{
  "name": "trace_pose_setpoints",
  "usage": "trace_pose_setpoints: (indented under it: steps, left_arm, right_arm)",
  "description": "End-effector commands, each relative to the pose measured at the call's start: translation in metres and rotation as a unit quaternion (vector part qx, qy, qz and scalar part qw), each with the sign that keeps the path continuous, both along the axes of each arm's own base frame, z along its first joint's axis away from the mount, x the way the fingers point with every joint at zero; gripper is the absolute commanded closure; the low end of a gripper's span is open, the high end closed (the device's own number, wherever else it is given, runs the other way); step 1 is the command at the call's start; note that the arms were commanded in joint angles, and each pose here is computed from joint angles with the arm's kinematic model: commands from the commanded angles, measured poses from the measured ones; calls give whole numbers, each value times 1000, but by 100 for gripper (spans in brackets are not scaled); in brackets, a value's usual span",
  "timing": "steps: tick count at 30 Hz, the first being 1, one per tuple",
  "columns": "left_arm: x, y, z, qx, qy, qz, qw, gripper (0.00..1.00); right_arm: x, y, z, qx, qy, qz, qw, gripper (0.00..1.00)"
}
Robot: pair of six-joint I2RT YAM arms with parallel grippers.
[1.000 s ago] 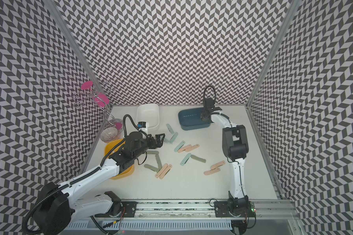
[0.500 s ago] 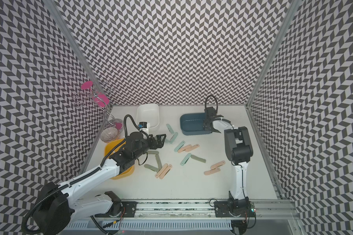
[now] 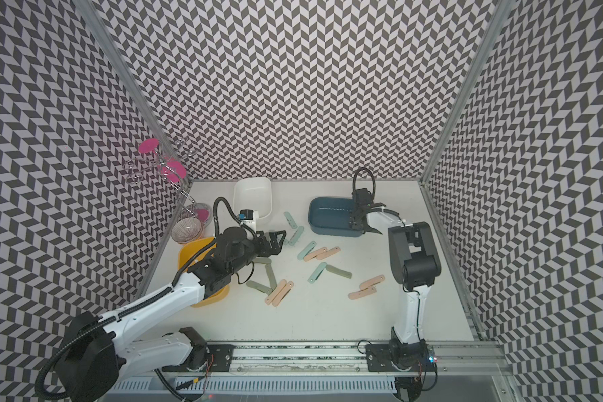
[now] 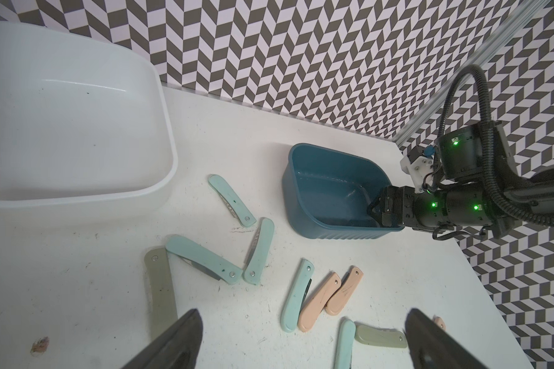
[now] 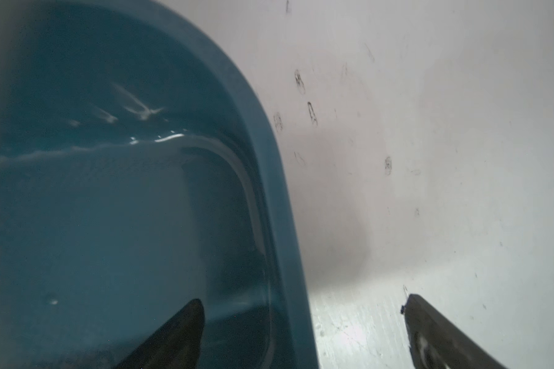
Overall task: Place the fruit knives into the storage box by color
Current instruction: Adjust the storage box at the center of the board, then pick up the fruit knife from the center of the board.
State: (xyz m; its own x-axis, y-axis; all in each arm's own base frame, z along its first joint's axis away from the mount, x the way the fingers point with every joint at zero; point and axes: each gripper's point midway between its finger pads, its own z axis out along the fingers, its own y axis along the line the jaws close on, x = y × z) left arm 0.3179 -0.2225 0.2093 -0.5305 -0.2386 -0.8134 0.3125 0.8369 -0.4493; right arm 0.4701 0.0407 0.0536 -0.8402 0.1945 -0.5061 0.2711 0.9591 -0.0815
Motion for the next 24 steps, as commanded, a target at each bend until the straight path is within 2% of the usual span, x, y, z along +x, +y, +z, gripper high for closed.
trace_pose_setpoints:
  steps: [1,6,11,15,20,24]
  left_arm:
    - [-1,2,9,-7,-6,6,1000,1]
    - [-6,5,7,-7,-2,7,1000,1]
    - [-14,12,1,-6,6,10,1000,1]
    - [-21,20,-2,-1,9,17,1000,1]
    - [-24,35,-6,18,9,39,999,0]
    - [-22,49,-3,25,9,54,998,0]
  right_arm:
    - [30,7,72,25,-87,5,996,5]
    - [31,33,133,77,-145,40,986,6]
    - [-7,87,160,137,-169,121,968,9]
    - [-63,145,150,155,-155,200,955,11]
    - [-150,202,102,164,-97,276,942,13]
    - [-219,240,65,144,-53,330,931,13]
